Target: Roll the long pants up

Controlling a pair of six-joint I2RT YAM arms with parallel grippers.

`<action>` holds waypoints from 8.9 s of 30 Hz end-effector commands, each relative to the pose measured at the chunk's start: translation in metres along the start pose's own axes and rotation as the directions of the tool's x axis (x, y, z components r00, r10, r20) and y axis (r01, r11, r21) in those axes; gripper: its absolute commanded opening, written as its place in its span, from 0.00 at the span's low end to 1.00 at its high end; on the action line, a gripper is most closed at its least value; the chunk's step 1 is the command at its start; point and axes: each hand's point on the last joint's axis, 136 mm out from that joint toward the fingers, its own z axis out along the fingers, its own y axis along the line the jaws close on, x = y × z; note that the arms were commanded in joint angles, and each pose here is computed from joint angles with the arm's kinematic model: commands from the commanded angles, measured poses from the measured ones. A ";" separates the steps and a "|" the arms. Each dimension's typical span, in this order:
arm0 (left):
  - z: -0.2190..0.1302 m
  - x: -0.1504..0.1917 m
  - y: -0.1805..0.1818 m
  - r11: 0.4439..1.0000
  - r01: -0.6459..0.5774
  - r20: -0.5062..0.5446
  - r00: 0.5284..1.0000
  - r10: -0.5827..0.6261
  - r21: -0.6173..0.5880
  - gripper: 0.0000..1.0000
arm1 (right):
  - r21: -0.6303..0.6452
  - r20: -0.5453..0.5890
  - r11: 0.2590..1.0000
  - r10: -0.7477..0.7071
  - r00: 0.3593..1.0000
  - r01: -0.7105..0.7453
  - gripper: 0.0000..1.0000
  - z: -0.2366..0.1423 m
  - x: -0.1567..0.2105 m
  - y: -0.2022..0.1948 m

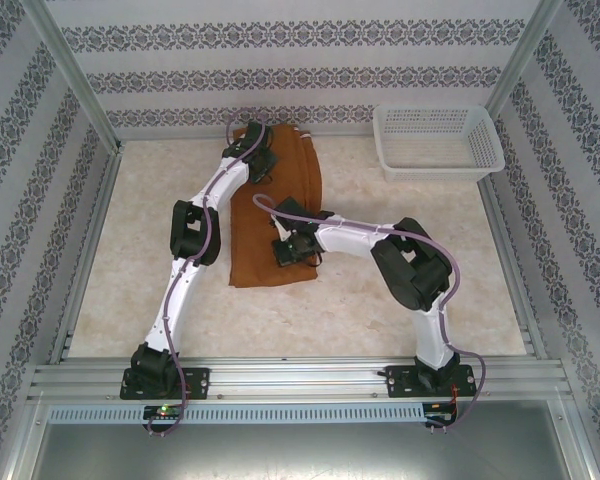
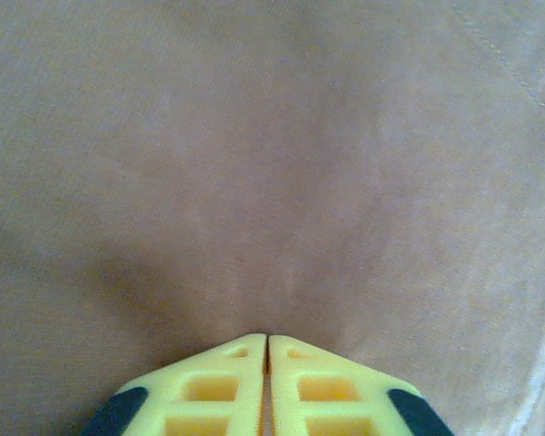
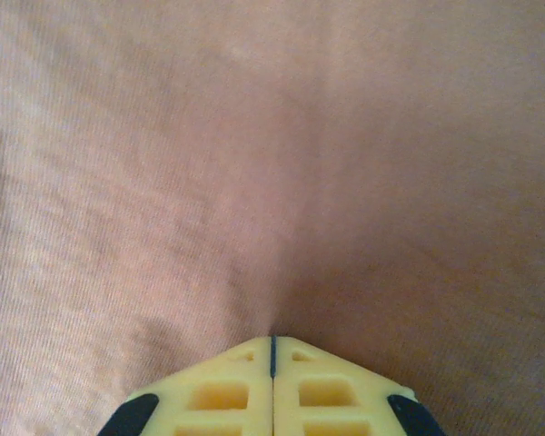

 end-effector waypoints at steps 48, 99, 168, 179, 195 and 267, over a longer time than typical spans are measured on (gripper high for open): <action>-0.319 0.165 0.158 0.984 0.173 -0.005 0.985 -0.174 -0.049 1.00 | 0.428 -0.233 0.508 -0.737 0.635 0.747 0.54 -0.031 0.062 -0.031; -0.270 0.144 0.168 0.924 0.316 0.255 0.932 -0.259 -0.216 1.00 | -0.169 -0.119 0.925 -0.361 0.925 0.340 0.00 -0.093 0.018 0.045; -0.189 0.091 0.199 0.784 0.245 0.185 0.968 -0.168 -0.571 0.00 | 0.445 -0.211 0.426 -0.804 0.555 0.787 0.78 0.011 -0.012 0.032; -0.196 0.091 0.198 0.794 0.248 0.176 0.968 -0.179 -0.555 0.19 | 0.371 -0.263 0.465 -0.778 0.571 0.804 0.26 0.050 -0.018 0.000; -0.260 0.032 0.166 0.852 0.344 0.303 0.924 -0.232 -0.396 1.00 | 0.145 -0.166 0.757 -0.616 0.770 0.637 0.00 0.008 -0.002 0.013; -0.177 0.111 0.182 0.856 0.234 0.165 0.970 -0.176 -0.461 0.00 | 0.516 0.007 0.637 -0.672 0.741 0.573 0.80 -0.122 -0.023 0.012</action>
